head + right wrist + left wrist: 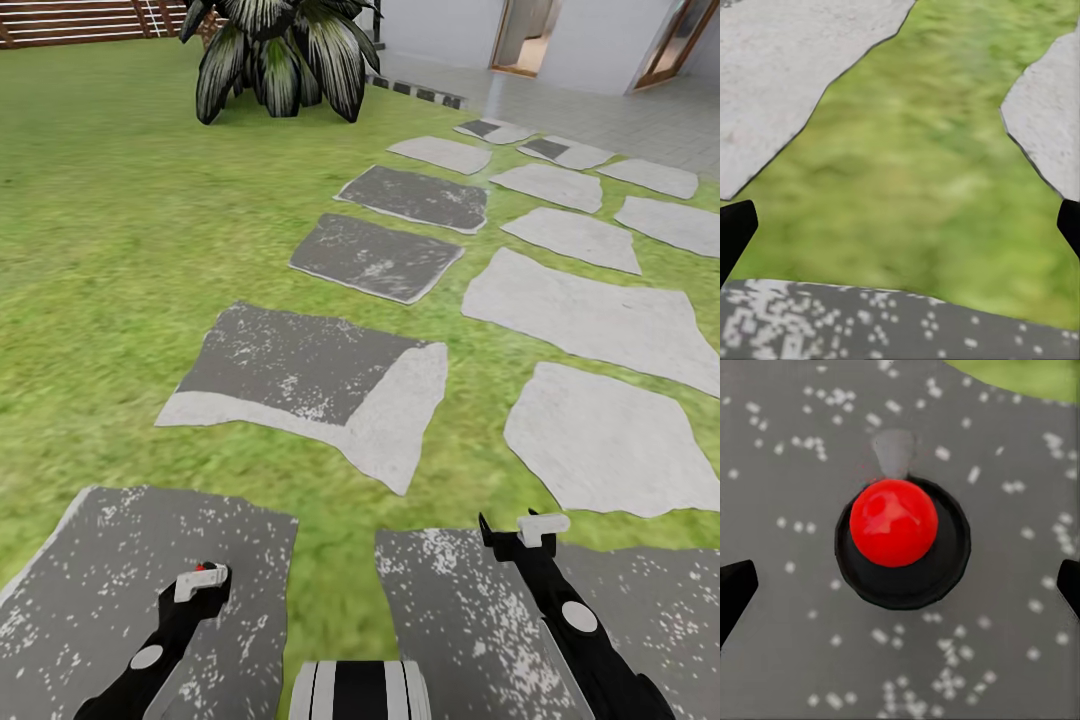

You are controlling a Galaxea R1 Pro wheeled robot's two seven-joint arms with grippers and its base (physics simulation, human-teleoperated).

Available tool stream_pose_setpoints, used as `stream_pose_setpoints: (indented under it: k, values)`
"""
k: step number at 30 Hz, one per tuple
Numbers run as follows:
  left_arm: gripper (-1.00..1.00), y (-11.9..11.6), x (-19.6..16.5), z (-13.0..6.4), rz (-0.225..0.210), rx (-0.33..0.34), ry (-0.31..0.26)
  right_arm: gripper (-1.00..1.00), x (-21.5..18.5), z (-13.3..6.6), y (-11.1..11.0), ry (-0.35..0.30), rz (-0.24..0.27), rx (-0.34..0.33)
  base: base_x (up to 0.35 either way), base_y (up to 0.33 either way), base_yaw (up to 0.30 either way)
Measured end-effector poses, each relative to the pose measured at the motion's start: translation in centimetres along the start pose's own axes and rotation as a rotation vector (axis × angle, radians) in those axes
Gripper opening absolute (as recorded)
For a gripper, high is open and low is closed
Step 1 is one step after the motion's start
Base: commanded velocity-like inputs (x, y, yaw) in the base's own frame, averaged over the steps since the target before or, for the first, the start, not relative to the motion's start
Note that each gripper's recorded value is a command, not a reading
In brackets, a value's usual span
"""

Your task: In the garden, pick up the pesticide atomizer on the floor and spray pesticide onto both trees until each tree trunk is fully covered.

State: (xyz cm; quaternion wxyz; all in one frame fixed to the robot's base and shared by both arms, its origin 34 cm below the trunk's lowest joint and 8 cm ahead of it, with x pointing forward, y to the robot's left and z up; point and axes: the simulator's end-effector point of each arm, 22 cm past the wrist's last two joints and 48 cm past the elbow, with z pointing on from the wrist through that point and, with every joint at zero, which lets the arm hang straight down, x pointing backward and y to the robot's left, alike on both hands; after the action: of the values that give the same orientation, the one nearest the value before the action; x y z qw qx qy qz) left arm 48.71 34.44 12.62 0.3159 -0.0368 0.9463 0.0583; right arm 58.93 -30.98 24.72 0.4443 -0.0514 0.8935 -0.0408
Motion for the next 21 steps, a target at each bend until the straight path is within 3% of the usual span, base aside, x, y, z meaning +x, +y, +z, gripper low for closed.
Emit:
stream_pose_setpoints:
  k: [21]
  values:
    - [1.00,0.02,-0.07,0.00,-0.001,-0.001,-0.004,1.00,0.01,0.00,0.00,0.000,0.000,0.000,0.009,0.000,0.000]
